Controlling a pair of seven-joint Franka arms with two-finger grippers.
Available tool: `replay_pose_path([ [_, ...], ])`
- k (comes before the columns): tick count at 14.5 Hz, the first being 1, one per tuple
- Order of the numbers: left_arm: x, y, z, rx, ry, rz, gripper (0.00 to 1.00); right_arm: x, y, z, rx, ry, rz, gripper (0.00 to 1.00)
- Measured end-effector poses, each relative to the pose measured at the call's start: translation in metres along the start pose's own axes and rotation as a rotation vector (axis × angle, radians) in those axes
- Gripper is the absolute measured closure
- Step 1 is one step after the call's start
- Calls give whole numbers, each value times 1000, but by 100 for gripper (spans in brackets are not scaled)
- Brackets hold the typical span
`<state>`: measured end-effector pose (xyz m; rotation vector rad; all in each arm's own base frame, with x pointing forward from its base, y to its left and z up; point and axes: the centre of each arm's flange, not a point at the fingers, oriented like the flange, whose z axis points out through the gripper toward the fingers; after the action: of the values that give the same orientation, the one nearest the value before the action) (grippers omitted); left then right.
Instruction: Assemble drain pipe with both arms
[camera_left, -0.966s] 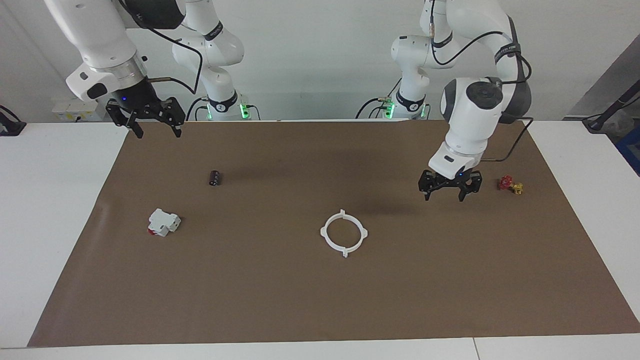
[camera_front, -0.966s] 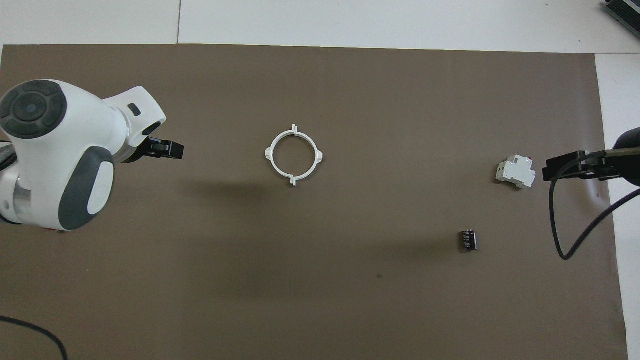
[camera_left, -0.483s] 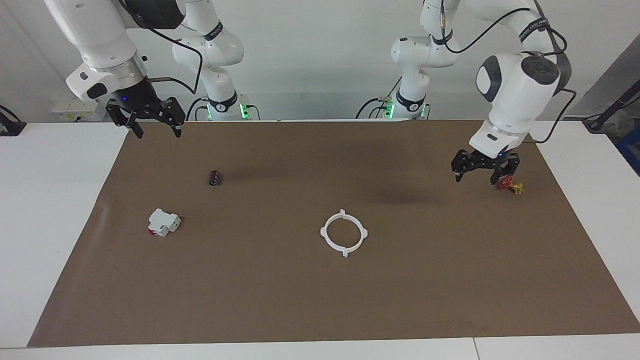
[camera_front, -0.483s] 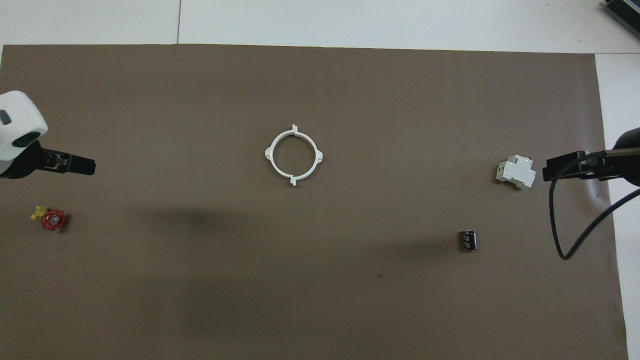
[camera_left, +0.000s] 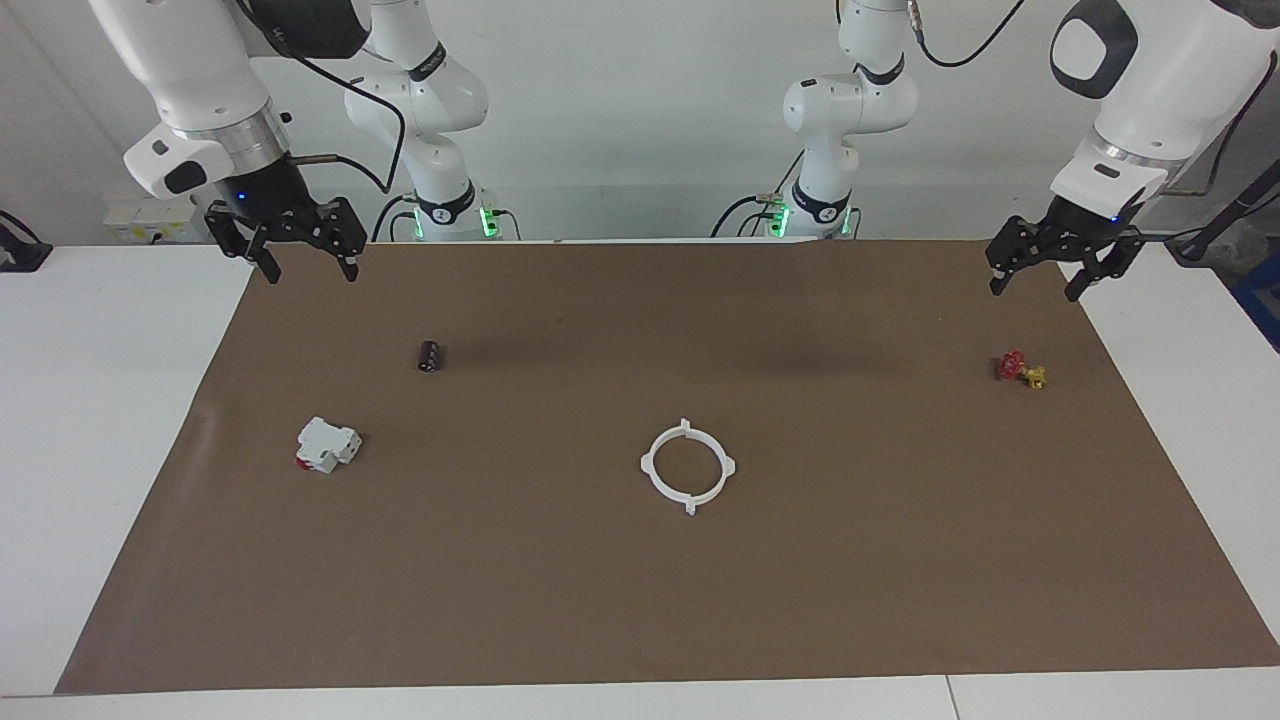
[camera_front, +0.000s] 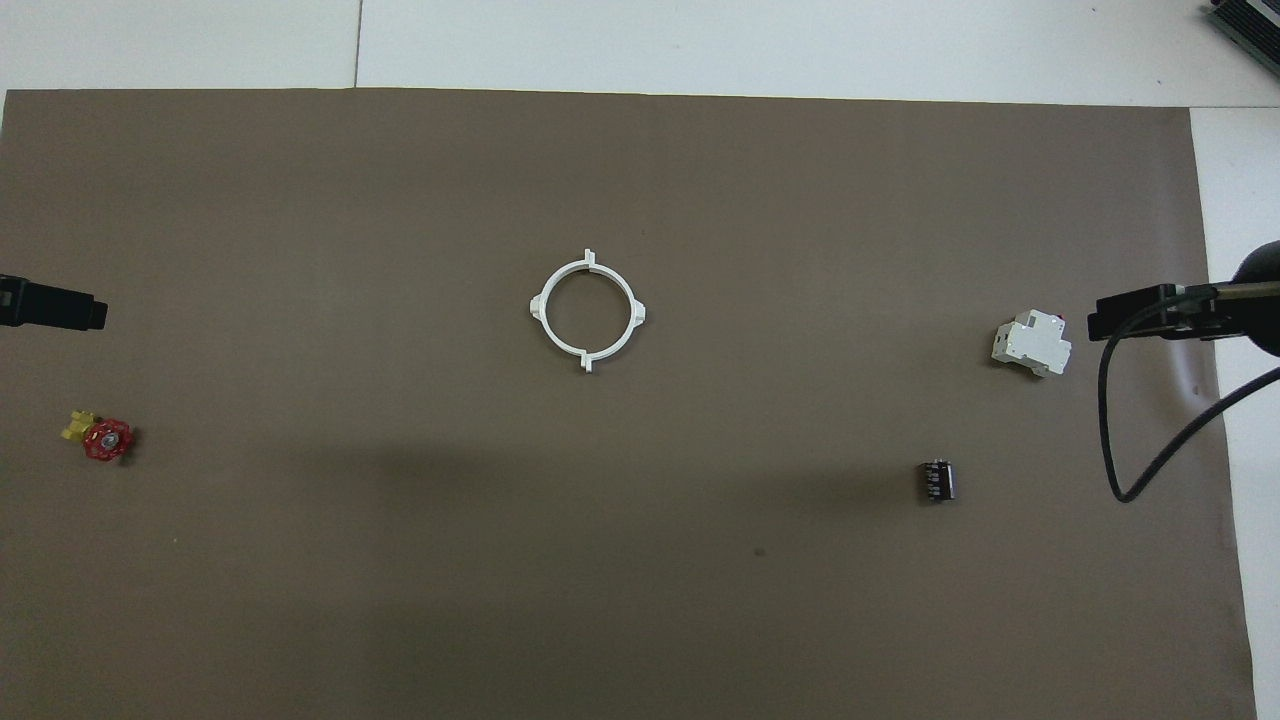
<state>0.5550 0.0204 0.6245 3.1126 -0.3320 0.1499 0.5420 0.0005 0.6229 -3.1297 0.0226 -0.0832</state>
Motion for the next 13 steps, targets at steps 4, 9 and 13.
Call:
replay_pose_path([
  [4,8,6,-31,-25,-23,-1,0,0,0,0,0,0,0,3],
  [9,2,9,-14,-38,-89,-69,0,0,0,0,0,0,0,3],
  [13,0,10,-10,-40,-97,-69,0,0,-1,0,0,0,-1,3],
])
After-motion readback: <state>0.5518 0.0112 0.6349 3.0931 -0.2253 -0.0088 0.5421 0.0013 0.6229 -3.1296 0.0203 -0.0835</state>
